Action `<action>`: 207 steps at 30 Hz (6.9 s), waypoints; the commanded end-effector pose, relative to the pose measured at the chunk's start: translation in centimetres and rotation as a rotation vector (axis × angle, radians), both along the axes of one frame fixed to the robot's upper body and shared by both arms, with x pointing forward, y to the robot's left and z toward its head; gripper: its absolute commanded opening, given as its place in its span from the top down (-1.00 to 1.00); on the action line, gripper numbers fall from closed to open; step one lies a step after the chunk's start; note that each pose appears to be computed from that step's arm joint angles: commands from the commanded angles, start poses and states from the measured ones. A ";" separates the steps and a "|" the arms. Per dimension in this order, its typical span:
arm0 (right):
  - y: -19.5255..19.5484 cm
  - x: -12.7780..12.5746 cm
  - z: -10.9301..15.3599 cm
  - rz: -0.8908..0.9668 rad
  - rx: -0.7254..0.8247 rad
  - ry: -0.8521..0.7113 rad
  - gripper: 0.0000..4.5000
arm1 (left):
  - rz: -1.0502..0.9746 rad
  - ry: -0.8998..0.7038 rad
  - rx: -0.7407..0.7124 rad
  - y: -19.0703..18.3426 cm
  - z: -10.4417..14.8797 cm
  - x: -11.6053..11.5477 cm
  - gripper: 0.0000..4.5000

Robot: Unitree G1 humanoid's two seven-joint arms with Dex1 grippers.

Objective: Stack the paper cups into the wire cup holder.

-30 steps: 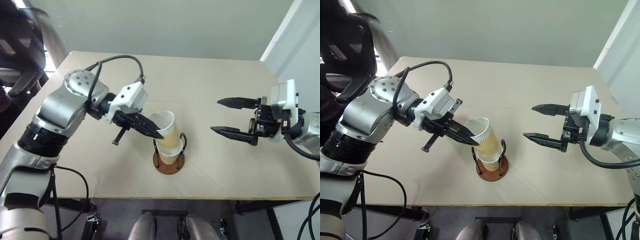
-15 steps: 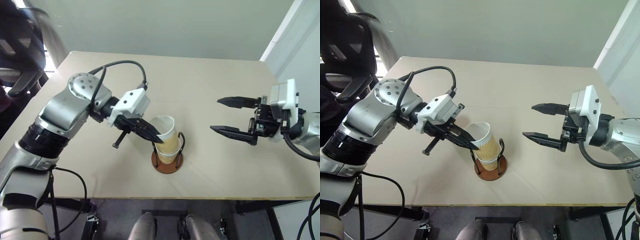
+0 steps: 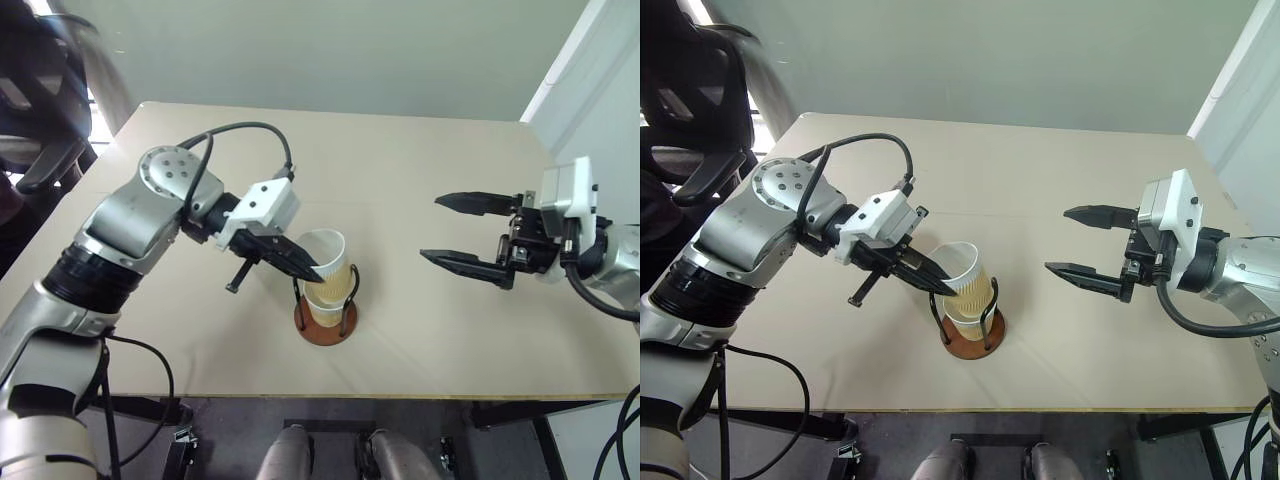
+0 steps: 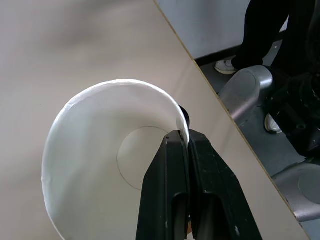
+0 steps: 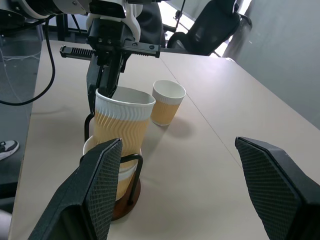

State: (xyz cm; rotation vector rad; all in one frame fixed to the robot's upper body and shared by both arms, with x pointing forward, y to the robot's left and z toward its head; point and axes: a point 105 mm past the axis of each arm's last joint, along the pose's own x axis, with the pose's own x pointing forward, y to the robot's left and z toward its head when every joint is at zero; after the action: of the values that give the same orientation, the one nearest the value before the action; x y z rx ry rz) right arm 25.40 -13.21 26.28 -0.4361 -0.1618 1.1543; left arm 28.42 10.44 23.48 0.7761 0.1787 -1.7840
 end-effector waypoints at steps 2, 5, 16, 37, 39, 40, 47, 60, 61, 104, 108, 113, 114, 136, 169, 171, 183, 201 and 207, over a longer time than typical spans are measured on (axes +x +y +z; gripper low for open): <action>-0.1 -1.3 0.6 0.045 -0.016 -0.010 -0.65 | -0.051 -0.007 0.016 0.1 0.8 -0.8 0.55; -1.5 -1.0 -0.3 -0.005 -0.096 0.003 -0.65 | -0.049 -0.010 0.021 0.2 0.8 -0.8 0.07; -3.7 -0.4 -1.2 -0.041 -0.301 -0.024 -0.65 | 0.061 -0.130 -0.108 0.0 3.6 2.0 -0.55; -2.9 1.1 -0.1 0.071 -0.343 -0.093 -0.65 | 0.854 -0.208 -0.003 14.3 -0.4 9.6 -0.55; -2.9 1.1 0.0 0.072 -0.344 -0.095 -0.65 | 0.859 -0.189 0.005 14.1 -1.6 10.1 -0.55; -2.9 1.1 -0.1 0.070 -0.344 -0.095 -0.65 | 0.860 -0.186 0.003 14.0 -2.0 10.3 -0.55; -2.8 0.7 -0.1 0.051 -0.340 -0.097 -0.65 | 0.867 -0.166 0.080 14.0 -4.5 11.3 -0.55; -3.0 0.3 -0.1 0.028 -0.330 -0.095 -0.65 | 0.809 -0.215 0.105 13.2 -3.8 12.0 0.76; -3.0 0.3 0.0 0.029 -0.326 -0.095 -0.65 | 0.779 -0.205 0.101 13.2 -3.3 11.6 0.92; -2.1 -2.5 1.9 0.027 -0.282 -0.126 -0.65 | -0.157 -0.120 0.105 0.1 3.7 0.3 0.97; -2.7 -2.4 1.0 0.004 -0.340 -0.116 -0.65 | -0.170 -0.111 0.109 0.0 3.5 0.2 0.97; -2.5 -2.9 0.7 0.023 -0.361 -0.115 -0.65 | -0.191 -0.097 0.140 -0.1 2.9 -0.1 0.97; -2.5 -3.0 0.6 0.024 -0.363 -0.114 -0.65 | -0.194 -0.099 0.148 -0.1 2.8 0.0 0.97; -2.3 -3.1 0.7 -0.006 -0.346 -0.116 -0.65 | -0.257 -0.163 0.257 0.0 0.8 0.8 0.97; -1.8 2.0 -0.6 0.005 -0.155 -0.037 -0.65 | 0.359 -0.132 -0.158 7.9 5.6 0.0 -0.21; -2.0 2.7 -1.0 -0.002 -0.157 -0.027 -0.65 | 0.507 -0.117 -0.175 10.0 4.7 -0.7 -0.21; -2.2 6.1 -1.2 -0.008 -0.144 0.014 -0.65 | 1.079 -0.054 -0.412 14.5 -0.3 -6.0 -0.21; -1.5 8.5 -0.8 -0.021 -0.124 -0.008 -0.65 | 1.356 -0.192 -0.578 17.2 -0.5 -5.9 -0.21; -1.5 8.5 -0.9 -0.022 -0.128 -0.003 -0.65 | 1.368 -0.187 -0.585 17.2 -0.6 -5.9 -0.21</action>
State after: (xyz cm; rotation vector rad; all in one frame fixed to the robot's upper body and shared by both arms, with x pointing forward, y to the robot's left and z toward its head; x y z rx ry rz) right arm 34.12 -14.71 24.09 -0.5213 -0.0409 1.1532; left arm 22.64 27.59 22.12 0.2015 0.0569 -0.4124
